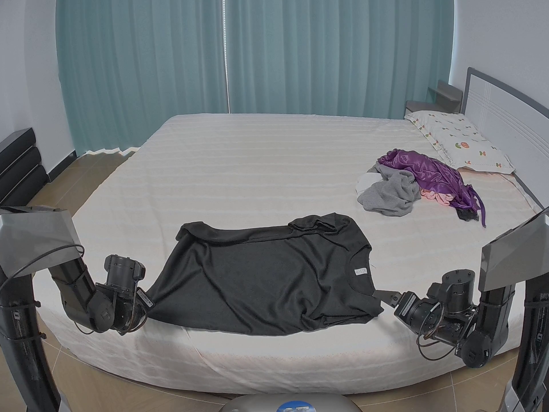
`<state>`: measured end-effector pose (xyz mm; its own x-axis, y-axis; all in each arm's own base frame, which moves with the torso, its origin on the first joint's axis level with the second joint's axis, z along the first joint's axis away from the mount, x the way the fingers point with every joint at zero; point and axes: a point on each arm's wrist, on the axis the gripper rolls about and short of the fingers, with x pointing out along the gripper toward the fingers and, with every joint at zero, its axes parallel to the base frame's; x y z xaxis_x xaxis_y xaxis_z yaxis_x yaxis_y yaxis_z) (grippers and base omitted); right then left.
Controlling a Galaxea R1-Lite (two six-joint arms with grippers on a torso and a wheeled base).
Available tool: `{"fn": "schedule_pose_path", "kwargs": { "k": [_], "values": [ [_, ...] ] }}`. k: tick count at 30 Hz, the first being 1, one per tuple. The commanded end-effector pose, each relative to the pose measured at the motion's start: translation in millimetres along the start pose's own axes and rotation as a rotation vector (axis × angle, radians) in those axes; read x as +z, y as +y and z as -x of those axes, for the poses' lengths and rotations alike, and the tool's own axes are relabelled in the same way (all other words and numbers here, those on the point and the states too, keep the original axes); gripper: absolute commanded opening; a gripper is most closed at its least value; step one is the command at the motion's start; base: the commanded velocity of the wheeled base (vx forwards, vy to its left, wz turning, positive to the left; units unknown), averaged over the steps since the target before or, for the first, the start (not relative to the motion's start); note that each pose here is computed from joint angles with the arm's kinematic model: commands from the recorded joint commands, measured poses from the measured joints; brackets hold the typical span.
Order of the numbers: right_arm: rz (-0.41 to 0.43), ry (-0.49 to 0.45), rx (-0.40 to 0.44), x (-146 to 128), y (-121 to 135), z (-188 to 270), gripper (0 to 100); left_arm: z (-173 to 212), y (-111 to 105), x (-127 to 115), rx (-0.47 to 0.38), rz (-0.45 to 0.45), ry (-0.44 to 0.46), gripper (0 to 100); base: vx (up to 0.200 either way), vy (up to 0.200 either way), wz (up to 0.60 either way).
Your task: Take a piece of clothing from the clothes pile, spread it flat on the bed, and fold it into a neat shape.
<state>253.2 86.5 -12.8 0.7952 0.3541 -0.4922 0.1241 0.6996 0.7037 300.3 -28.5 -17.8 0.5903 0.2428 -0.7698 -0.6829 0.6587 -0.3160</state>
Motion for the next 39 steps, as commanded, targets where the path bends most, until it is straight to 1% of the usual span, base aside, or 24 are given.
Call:
{"fn": "schedule_pose_path", "kwargs": {
  "k": [1, 3, 5, 8, 14, 15, 20, 21, 24, 25, 29, 33, 36, 39],
  "values": [
    [0.059, 0.022, 0.007, -9, -4, -28, 100, 13, 3, 7, -0.01, 0.001, -0.017, 0, 0.0, 0.0, 0.0],
    [0.101, 0.042, -0.016, -13, -9, -38, 100, 13, 5, 10, -0.001, 0.004, -0.025, 0, 0.0, 0.0, 0.0],
    [0.134, 0.042, -0.03, -13, -12, -49, 100, 12, 7, 14, 0.025, -0.015, -0.054, 0, 0.0, 0.0, 0.0],
    [0.148, 0.015, -0.056, -8, -11, -63, 100, 12, 13, 15, 0.06, -0.053, -0.077, 0, 0.0, 0.0, 0.0],
    [0.151, 0.008, -0.059, 1, -3, -83, 100, 9, 13, 12, 0.063, -0.059, -0.071, 0, 0.0, 0.0, 0.0],
    [0.151, 0.001, -0.055, 3, -2, -85, 0, 9, 12, 12, 0.059, -0.058, -0.069, 0, 0.0, 0.0, 0.0],
    [0.17, 0.003, -0.063, 7, 0, -91, 0, 10, 11, 11, 0.053, -0.058, -0.065, 0, 0.0, 0.0, 0.0],
    [0.174, -0.006, -0.068, 12, 0, -93, 0, 10, 11, 9, 0.05, -0.06, -0.062, 0, 0.0, 0.0, 0.0],
    [0.169, -0.048, -0.046, 26, 6, -97, 0, 10, 10, 9, 0.044, -0.06, -0.06, 0, 0.0, 0.0, 0.0],
    [0.169, -0.048, -0.046, 26, 6, -97, 0, 10, 10, 9, 0.044, -0.06, -0.06, 0, 0.0, 0.0, 0.0],
    [0.159, -0.139, 0.002, 57, 21, -110, 0, 8, 7, 10, 0.032, -0.035, -0.063, 0, 0.0, 0.0, 0.0],
    [0.154, -0.214, 0.02, 84, 36, -126, 0, 3, 6, 8, -0.003, -0.007, -0.061, 0, 0.0, 0.0, 0.0],
    [0.154, -0.243, 0.023, 97, 48, -139, 0, -2, 6, 6, -0.015, 0.0, -0.043, 0, 0.0, 0.0, 0.0],
    [0.155, -0.255, 0.031, 104, 54, -149, 0, -4, 7, 4, -0.008, -0.002, -0.036, 0, 0.0, 0.0, 0.0]
  ]
}}
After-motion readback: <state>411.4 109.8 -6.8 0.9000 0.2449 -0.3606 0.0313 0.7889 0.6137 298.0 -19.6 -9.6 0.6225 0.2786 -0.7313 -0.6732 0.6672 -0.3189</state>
